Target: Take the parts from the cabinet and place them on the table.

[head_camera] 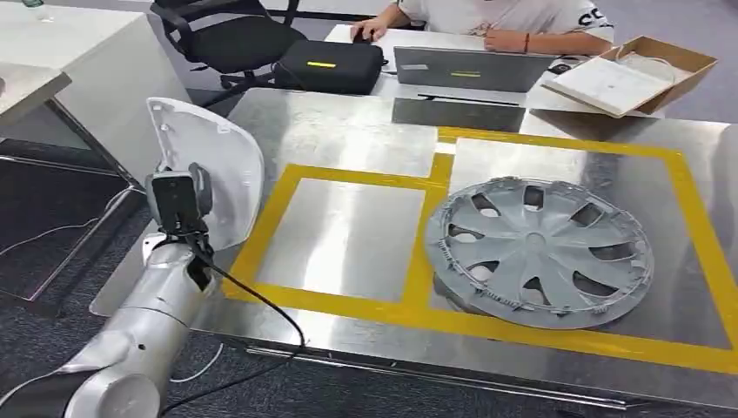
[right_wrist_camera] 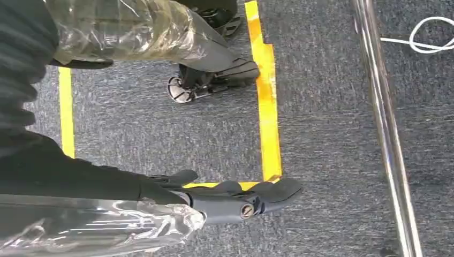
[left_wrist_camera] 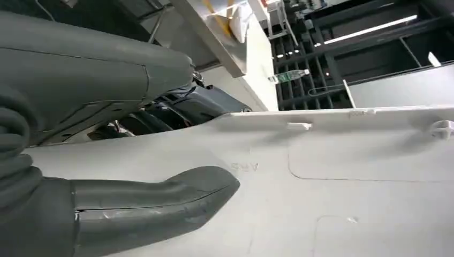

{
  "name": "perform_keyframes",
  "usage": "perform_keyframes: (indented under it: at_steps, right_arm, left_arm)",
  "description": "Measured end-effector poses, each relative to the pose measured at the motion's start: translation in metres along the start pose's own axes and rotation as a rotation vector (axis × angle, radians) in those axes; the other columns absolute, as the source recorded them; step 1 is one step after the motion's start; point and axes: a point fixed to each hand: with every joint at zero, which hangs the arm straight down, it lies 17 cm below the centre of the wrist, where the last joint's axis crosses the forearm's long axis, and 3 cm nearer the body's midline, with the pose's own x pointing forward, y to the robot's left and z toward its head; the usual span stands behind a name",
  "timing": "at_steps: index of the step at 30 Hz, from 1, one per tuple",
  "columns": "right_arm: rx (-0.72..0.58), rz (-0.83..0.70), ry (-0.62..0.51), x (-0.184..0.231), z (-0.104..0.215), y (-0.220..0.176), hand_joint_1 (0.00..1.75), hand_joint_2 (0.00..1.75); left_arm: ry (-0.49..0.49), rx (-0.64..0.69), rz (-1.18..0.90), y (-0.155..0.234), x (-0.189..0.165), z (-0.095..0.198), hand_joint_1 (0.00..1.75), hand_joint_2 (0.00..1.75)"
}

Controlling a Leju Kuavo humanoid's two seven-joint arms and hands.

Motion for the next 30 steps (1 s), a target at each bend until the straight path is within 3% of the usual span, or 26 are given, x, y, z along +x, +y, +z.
perform_keyframes:
  at_steps: [18,30]
  right_arm:
    - [-0.003,-0.003,0.0,0.0,0.0,-0.001,0.0,1.75]
    - [-0.011,-0.012,0.007,-0.001,-0.001,-0.005,0.0,1.75]
  left_arm:
    - [0.012,-0.042,0.014,-0.013,-0.003,0.004,1.75,1.75]
    - [0.026,-0.178,-0.009,-0.067,-0.004,0.025,1.75,1.75]
